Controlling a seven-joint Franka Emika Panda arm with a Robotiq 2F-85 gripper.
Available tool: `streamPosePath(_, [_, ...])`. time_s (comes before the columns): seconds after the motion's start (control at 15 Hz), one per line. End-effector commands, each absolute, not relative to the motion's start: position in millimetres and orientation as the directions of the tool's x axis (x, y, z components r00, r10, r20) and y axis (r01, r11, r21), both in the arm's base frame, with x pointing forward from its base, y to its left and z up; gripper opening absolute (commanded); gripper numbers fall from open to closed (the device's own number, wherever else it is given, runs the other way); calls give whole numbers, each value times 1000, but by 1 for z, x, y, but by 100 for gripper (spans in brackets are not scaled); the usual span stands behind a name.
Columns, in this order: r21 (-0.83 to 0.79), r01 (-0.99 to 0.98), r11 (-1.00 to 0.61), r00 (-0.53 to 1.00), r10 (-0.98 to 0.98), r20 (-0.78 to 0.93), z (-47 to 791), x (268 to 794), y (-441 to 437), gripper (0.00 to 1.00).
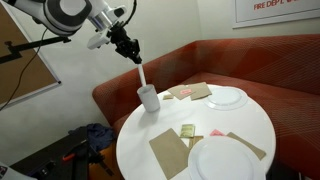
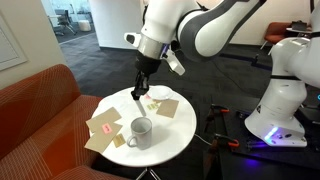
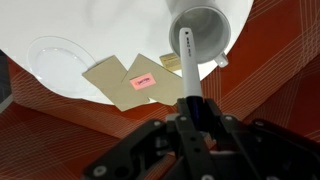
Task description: Remove the marker from the mug cup and place it on the table
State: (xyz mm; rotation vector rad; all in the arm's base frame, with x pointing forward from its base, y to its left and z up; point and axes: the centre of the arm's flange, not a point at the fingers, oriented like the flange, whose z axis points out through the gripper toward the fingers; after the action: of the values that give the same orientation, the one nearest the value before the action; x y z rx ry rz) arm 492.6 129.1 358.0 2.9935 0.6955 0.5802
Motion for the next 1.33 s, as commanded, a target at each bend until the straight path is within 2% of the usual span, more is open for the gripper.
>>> streamPosePath(0.0, [113, 318, -941, 848, 336, 410, 384, 468, 113, 5])
streamPosePath(0.6, [82, -12, -997, 946, 15, 324, 386, 497, 60, 5])
streamPosePath(1.27, [67, -196, -978, 973, -186, 134, 324, 544, 34, 5])
